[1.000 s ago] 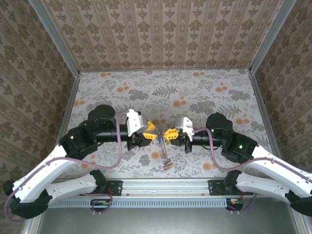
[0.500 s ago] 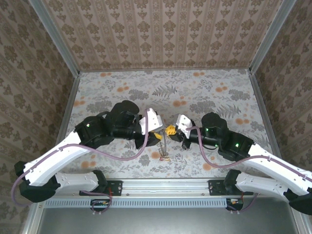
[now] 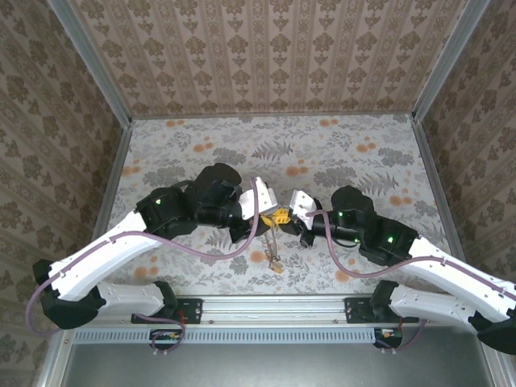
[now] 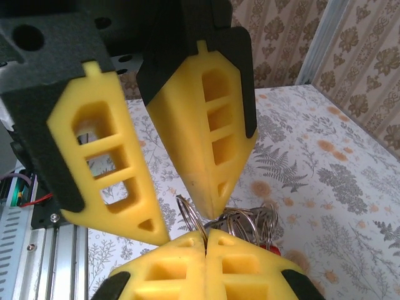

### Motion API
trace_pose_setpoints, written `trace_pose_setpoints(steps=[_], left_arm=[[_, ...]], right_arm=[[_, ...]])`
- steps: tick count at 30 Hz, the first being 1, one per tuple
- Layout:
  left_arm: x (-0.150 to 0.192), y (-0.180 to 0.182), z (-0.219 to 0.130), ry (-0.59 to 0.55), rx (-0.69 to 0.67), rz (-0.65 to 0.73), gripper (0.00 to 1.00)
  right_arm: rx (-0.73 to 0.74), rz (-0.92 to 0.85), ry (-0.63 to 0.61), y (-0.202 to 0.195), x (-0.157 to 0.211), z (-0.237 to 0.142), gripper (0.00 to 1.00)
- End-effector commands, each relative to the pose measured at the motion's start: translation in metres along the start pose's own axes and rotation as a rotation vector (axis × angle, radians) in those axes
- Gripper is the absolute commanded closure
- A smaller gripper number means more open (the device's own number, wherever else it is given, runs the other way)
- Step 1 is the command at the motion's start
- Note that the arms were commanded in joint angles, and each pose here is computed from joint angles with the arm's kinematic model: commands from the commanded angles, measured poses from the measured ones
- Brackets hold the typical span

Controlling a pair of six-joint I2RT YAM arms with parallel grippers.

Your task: Put the keys on the keyring

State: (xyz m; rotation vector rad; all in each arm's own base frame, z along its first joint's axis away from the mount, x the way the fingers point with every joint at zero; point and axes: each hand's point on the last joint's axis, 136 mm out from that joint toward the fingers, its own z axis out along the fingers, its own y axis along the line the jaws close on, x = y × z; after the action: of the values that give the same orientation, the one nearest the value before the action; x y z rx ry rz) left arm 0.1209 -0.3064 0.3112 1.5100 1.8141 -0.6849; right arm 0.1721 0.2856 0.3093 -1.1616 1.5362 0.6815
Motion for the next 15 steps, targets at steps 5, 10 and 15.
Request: trace_pose_setpoints(steps=[5, 10, 15], left_arm=[[-0.007, -0.001, 0.001, -0.026, 0.002, 0.044, 1.0], [-0.006, -0.006, 0.0, -0.043, 0.024, 0.056, 1.0], [-0.013, -0.014, -0.009, -0.166, 0.056, 0.1, 1.0]], right_arm=[[-0.039, -0.037, -0.059, 0.007, -0.016, -0.003, 1.0], [-0.055, -0.046, -0.056, 0.011, -0.014, -0.005, 1.0], [-0.106, -0.059, -0.07, 0.021, -0.014, -0.007, 1.0]])
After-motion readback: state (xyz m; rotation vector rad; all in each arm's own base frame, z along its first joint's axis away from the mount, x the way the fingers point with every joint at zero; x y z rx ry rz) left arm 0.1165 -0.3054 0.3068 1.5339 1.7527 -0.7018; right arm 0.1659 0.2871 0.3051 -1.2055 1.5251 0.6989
